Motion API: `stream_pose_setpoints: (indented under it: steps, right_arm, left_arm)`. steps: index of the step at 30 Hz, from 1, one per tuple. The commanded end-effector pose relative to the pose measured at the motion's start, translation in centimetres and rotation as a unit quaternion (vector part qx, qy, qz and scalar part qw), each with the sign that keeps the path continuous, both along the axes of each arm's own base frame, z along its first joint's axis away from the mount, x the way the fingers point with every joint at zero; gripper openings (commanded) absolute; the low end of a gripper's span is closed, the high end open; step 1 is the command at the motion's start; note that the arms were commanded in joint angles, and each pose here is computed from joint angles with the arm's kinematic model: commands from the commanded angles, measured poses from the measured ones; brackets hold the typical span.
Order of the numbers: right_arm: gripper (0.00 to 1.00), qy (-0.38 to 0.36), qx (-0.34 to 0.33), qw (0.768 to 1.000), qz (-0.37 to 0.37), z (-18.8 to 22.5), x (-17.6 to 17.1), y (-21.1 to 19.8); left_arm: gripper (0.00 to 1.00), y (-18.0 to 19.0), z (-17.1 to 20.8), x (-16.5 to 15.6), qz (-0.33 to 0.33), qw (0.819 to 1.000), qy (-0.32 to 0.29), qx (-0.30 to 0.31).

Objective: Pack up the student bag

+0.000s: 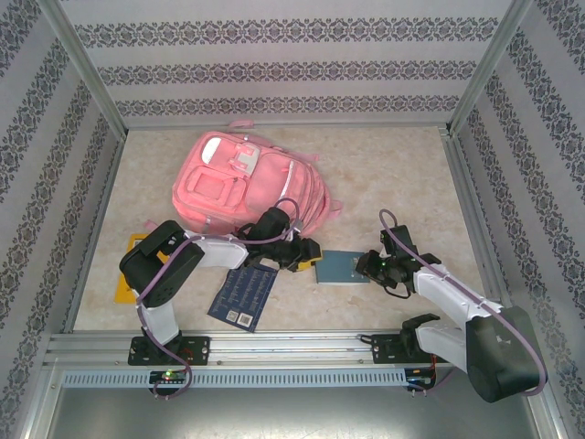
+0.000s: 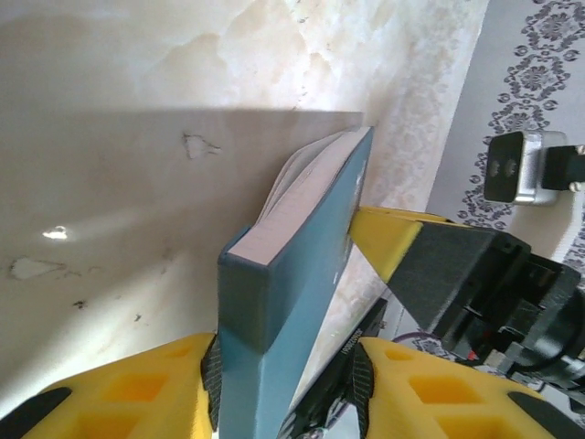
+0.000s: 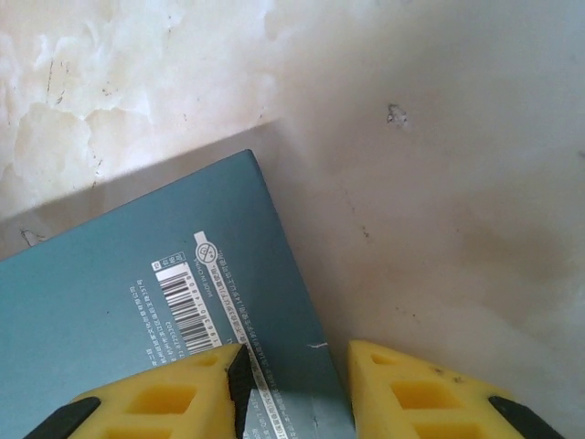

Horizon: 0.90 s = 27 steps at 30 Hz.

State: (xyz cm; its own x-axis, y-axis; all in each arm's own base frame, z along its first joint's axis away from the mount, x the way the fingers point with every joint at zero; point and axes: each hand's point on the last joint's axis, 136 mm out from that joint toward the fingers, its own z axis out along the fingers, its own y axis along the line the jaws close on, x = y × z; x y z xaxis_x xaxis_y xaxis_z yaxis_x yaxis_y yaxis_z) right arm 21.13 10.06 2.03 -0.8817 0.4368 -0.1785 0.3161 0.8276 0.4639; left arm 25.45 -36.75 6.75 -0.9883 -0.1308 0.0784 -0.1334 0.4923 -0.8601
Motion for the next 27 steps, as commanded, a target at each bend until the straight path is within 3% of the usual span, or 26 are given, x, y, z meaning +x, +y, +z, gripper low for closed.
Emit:
stream_pose_setpoints:
  steps: [1,16,23,27]
  right_arm:
    - [0.35,0.014,0.039,0.999,0.015,-0.2,-0.9,1.4]
    - [0.35,0.011,0.042,0.999,0.012,0.0,-0.7,1.3]
    - [0.36,0.011,0.042,0.999,0.014,0.0,-0.6,1.3]
    - [0.37,0.009,0.048,0.999,0.015,0.2,-0.4,1.5]
  left_arm:
    - [0.42,-3.1,6.4,-0.4,-0.053,0.989,-0.063,-0.12]
    - [0.4,-3.3,5.4,-0.5,-0.062,0.99,-0.055,-0.116]
    - [0.44,-1.7,2.1,-0.8,-0.076,0.995,-0.061,-0.007]
    - [0.37,-0.7,0.3,-0.9,-0.079,0.995,-0.057,0.038]
